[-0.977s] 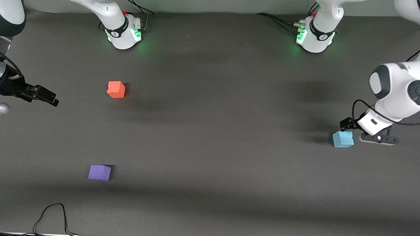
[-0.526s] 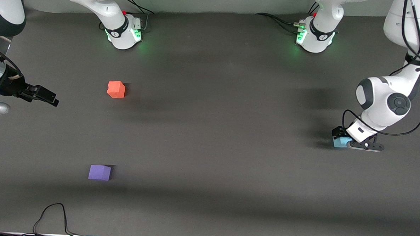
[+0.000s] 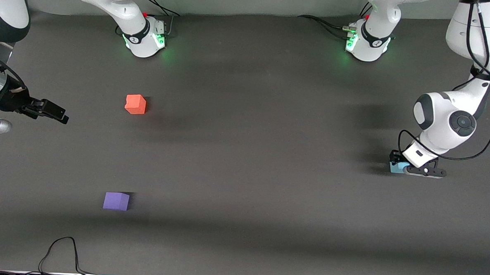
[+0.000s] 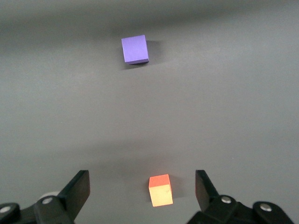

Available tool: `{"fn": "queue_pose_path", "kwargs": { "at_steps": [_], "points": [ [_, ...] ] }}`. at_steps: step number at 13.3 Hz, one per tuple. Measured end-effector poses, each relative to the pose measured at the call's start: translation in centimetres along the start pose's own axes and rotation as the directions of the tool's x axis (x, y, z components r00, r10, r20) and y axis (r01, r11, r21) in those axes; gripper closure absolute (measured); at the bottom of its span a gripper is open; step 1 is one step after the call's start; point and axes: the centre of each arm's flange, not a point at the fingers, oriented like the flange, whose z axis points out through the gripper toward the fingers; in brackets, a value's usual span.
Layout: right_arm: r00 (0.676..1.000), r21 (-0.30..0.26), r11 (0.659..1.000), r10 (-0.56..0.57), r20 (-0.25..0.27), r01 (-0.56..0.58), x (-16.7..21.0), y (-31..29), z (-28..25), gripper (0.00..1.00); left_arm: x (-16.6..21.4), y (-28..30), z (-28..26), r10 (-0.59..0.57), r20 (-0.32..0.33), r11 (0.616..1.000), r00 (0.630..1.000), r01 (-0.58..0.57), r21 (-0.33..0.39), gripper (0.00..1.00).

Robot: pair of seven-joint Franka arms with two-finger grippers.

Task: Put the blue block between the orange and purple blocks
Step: 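Close the left gripper on the light blue cube, then lift the blue cube and carry it toward the table middle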

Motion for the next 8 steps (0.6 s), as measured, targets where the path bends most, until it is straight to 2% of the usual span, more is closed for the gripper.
{"fn": "queue_pose_path", "kwargs": {
  "at_steps": [2, 4, 6, 8],
  "points": [
    [1.000, 0.000, 1.000, 0.000, 0.000, 0.000, 0.0, 0.0, 0.0, 0.00, 1.9, -0.5, -3.1, -0.005, 0.051, 1.000, 0.999, 0.006, -0.011, 0.44],
    [1.000, 0.000, 1.000, 0.000, 0.000, 0.000, 0.0, 0.0, 0.0, 0.00, 3.9, 0.6, -8.8, -0.035, 0.107, 0.999, 0.994, 0.038, -0.024, 0.44],
    [1.000, 0.000, 1.000, -0.001, 0.000, 0.001, 0.0, 0.0, 0.0, 0.00, 5.3, 5.8, -14.0, -0.065, 0.141, 0.997, 0.988, 0.068, -0.023, 0.44],
    [1.000, 0.000, 1.000, -0.001, -0.001, 0.001, 0.0, -0.1, 0.0, 0.00, 6.1, 14.7, -17.2, -0.099, 0.151, 0.995, 0.984, 0.101, -0.008, 0.44]
  ]
}}
